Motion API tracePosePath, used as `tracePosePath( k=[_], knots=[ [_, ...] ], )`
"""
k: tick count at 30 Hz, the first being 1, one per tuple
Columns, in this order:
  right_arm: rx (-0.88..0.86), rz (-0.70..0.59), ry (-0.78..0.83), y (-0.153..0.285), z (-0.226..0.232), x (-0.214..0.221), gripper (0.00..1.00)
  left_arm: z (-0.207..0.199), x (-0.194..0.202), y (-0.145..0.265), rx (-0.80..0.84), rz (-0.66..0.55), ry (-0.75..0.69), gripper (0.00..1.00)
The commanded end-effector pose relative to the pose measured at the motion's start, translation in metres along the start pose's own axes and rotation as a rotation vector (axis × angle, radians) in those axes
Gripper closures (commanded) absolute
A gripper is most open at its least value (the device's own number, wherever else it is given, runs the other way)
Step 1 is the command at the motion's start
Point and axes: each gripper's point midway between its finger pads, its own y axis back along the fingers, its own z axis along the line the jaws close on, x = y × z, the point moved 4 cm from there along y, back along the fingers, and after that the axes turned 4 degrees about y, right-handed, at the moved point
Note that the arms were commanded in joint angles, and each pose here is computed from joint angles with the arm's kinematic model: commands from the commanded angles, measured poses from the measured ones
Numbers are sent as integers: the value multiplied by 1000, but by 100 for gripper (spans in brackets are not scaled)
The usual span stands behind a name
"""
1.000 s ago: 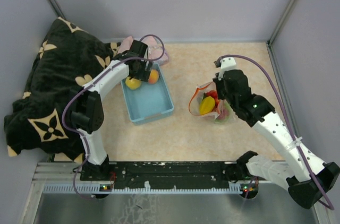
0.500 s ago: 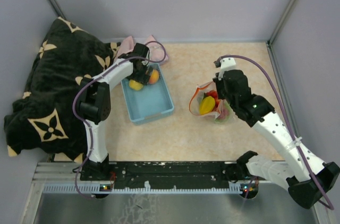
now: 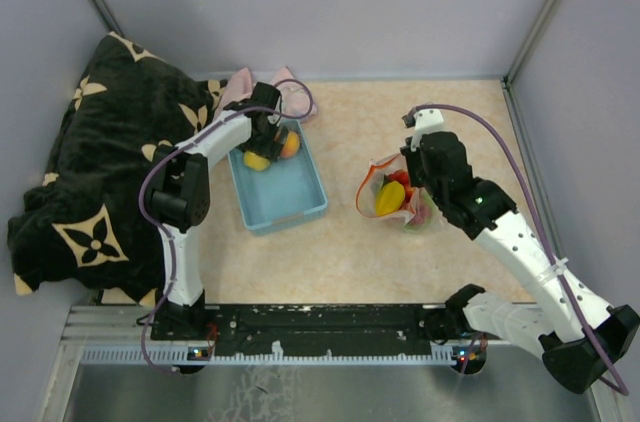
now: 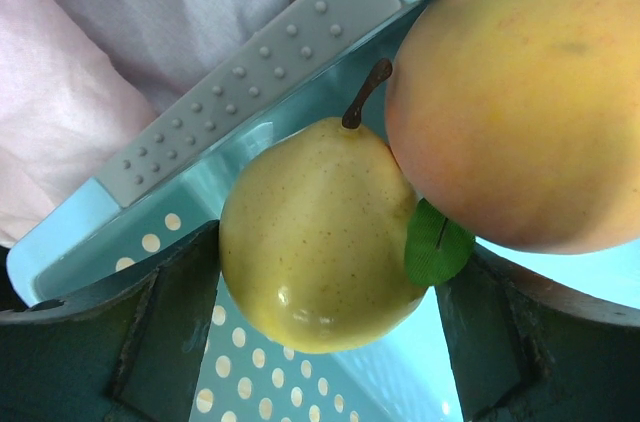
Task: Place the food in the zip-top bag and seal the zipper
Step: Pick up the fake fruit from the bin.
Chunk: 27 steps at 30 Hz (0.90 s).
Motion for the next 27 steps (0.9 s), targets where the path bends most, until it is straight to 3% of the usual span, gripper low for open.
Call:
tracePosePath(
  k=[1, 5, 9, 16, 27],
  knots=[
    [34, -82, -28, 2, -7, -19, 100, -7, 6, -13, 44, 45, 15, 14],
    [34, -84, -28, 3, -8, -19, 100, -8, 7, -12, 49, 51, 27, 16],
    [33, -88, -29, 3, -8, -20, 100, -9, 5, -1, 72, 44, 44, 27],
    [26, -83, -32, 2, -6, -19, 100, -12, 1, 32, 132, -1, 97, 34],
    [-13, -99, -58, 4, -1, -25, 100, -30, 15, 82, 319, -65, 235, 35]
  ],
)
